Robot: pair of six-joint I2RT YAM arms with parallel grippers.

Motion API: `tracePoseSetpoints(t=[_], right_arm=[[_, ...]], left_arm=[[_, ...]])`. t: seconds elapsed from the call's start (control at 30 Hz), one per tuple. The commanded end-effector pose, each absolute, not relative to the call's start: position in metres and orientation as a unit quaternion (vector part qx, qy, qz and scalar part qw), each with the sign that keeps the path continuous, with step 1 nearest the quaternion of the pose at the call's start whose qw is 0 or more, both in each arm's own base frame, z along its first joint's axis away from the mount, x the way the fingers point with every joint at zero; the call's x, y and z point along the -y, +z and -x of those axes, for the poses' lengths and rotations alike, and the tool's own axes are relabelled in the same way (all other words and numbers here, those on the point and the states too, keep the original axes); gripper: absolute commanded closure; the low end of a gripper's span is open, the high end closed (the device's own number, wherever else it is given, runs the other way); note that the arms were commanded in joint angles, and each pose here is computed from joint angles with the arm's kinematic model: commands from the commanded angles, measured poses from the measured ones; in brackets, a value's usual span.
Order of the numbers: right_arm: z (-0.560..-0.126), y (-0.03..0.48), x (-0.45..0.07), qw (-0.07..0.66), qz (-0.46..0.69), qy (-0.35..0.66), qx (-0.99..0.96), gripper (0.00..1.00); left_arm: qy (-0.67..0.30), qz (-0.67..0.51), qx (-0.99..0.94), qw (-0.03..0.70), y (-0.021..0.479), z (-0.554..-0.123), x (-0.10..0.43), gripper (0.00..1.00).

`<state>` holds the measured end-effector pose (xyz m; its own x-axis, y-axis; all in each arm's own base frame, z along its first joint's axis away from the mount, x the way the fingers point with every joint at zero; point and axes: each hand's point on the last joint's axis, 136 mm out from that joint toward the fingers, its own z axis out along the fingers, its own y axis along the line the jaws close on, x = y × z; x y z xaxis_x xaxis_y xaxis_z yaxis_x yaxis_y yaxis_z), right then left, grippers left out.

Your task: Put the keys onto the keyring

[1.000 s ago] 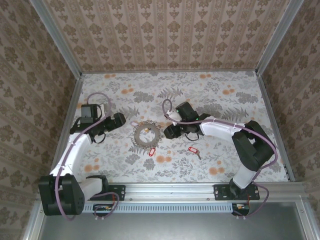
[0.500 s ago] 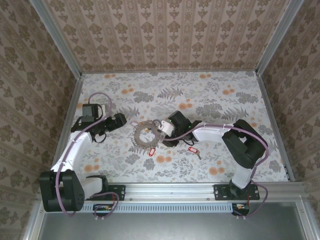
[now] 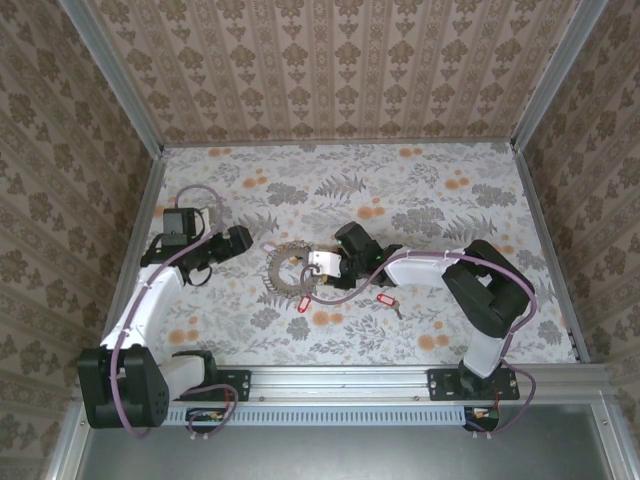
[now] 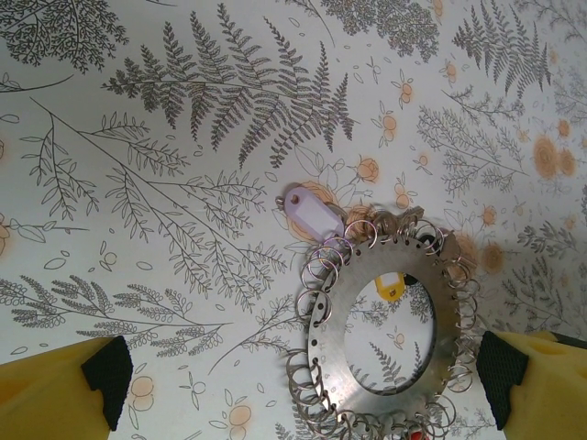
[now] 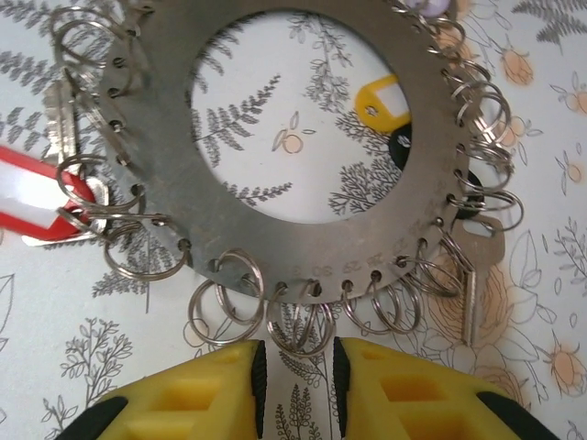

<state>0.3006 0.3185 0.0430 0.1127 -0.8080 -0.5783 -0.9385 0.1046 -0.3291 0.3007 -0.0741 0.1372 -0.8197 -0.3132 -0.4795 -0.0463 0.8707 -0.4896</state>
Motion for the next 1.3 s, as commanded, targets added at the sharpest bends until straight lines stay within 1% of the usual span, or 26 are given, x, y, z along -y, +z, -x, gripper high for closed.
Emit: tracePoseSetpoints(t=[0.0, 0.2, 0.27, 0.33, 0.43, 0.6, 0.83, 0.93, 1.0, 1.17, 1.27], right_arm=[[-0.286, 0.029, -0.319, 0.317, 0.696, 0.104, -0.636, 0.7], [-0.302, 0.023, -0.323, 0.323, 0.68, 0.076, -0.654, 0.68], [-0.304, 0.022, -0.323, 0.323, 0.678, 0.074, -0.656, 0.71], [-0.305, 0.024, -0.323, 0.326, 0.677, 0.073, -0.656, 0.77], [-0.308, 0.029, -0.322, 0.334, 0.667, 0.069, -0.662, 0.78], [-0.317, 0.038, -0.323, 0.366, 0.64, 0.066, -0.673, 0.73], [-0.297, 0.045, -0.331, 0.357, 0.64, 0.12, -0.67, 0.63], [-0.292, 0.04, -0.327, 0.342, 0.644, 0.123, -0.673, 0.62], [-0.293, 0.036, -0.327, 0.339, 0.641, 0.12, -0.678, 0.63], [-0.305, 0.041, -0.332, 0.359, 0.62, 0.116, -0.688, 0.7], [-0.306, 0.042, -0.338, 0.36, 0.618, 0.119, -0.689, 0.71]], left_arm=[[-0.231, 0.089, -0.923, 0.296, 0.14, -0.3, 0.072, 0.0], [-0.233, 0.089, -0.922, 0.295, 0.14, -0.3, 0.073, 0.0], [-0.234, 0.088, -0.922, 0.295, 0.14, -0.3, 0.073, 0.0], [-0.234, 0.089, -0.922, 0.294, 0.14, -0.3, 0.073, 0.0], [-0.235, 0.088, -0.922, 0.296, 0.141, -0.3, 0.073, 0.0], [-0.235, 0.088, -0.921, 0.298, 0.141, -0.3, 0.073, 0.0], [-0.234, 0.087, -0.921, 0.299, 0.141, -0.299, 0.073, 0.0], [-0.233, 0.087, -0.92, 0.302, 0.142, -0.3, 0.073, 0.0], [-0.234, 0.086, -0.92, 0.302, 0.142, -0.3, 0.073, 0.0], [-0.235, 0.086, -0.92, 0.303, 0.143, -0.3, 0.073, 0.0], [-0.234, 0.087, -0.919, 0.304, 0.143, -0.3, 0.073, 0.0]])
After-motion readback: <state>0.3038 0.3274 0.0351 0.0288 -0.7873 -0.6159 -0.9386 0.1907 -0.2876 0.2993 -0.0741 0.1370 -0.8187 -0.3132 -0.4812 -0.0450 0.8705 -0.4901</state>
